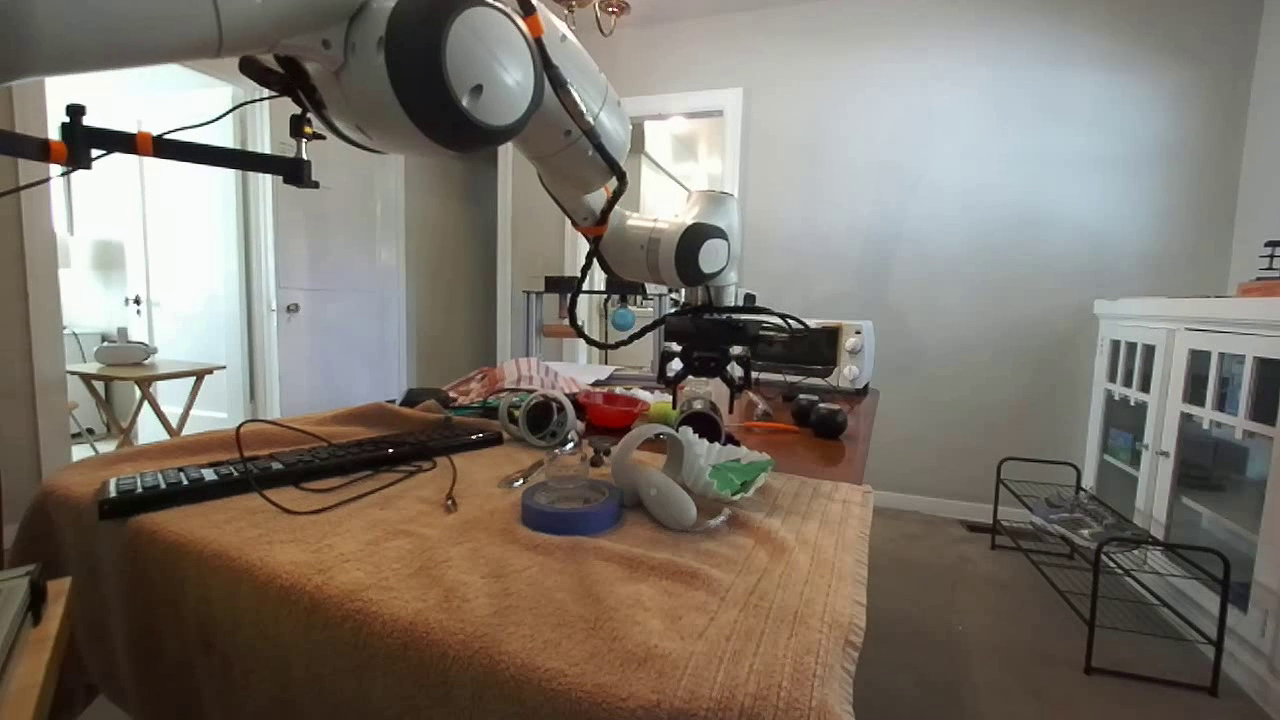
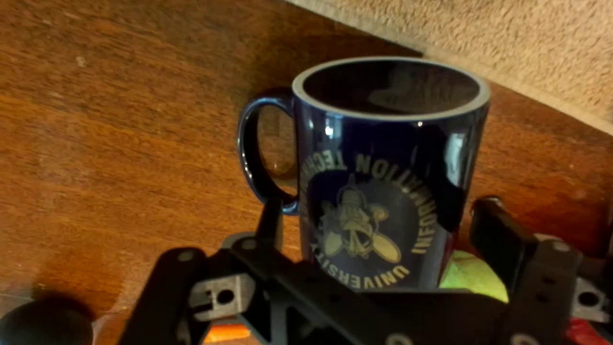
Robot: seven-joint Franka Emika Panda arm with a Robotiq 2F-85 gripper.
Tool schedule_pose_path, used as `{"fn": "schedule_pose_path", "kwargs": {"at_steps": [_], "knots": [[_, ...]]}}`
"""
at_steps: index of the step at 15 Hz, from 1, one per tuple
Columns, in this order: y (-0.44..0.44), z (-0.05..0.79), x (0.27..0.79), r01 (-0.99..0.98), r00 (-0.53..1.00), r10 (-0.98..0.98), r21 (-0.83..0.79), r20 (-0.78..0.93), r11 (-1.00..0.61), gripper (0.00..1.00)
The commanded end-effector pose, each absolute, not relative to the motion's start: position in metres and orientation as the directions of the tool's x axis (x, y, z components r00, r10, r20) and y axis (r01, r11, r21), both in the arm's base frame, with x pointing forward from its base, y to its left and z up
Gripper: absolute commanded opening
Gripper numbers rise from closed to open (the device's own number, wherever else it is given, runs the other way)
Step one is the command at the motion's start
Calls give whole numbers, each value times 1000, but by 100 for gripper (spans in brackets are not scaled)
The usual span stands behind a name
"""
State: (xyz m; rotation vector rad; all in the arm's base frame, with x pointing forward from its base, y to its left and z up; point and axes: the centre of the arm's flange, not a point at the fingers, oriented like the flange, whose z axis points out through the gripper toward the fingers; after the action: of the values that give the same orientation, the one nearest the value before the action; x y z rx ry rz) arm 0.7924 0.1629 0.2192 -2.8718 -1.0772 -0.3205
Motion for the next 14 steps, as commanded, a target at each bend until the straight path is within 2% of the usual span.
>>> {"fn": "schedule_pose_path", "kwargs": {"at_steps": [1,14], "knots": [[175,198,824,654,743,645,10,180,-756,100],[182,193,842,689,699,679,44,224,-724,100]]}}
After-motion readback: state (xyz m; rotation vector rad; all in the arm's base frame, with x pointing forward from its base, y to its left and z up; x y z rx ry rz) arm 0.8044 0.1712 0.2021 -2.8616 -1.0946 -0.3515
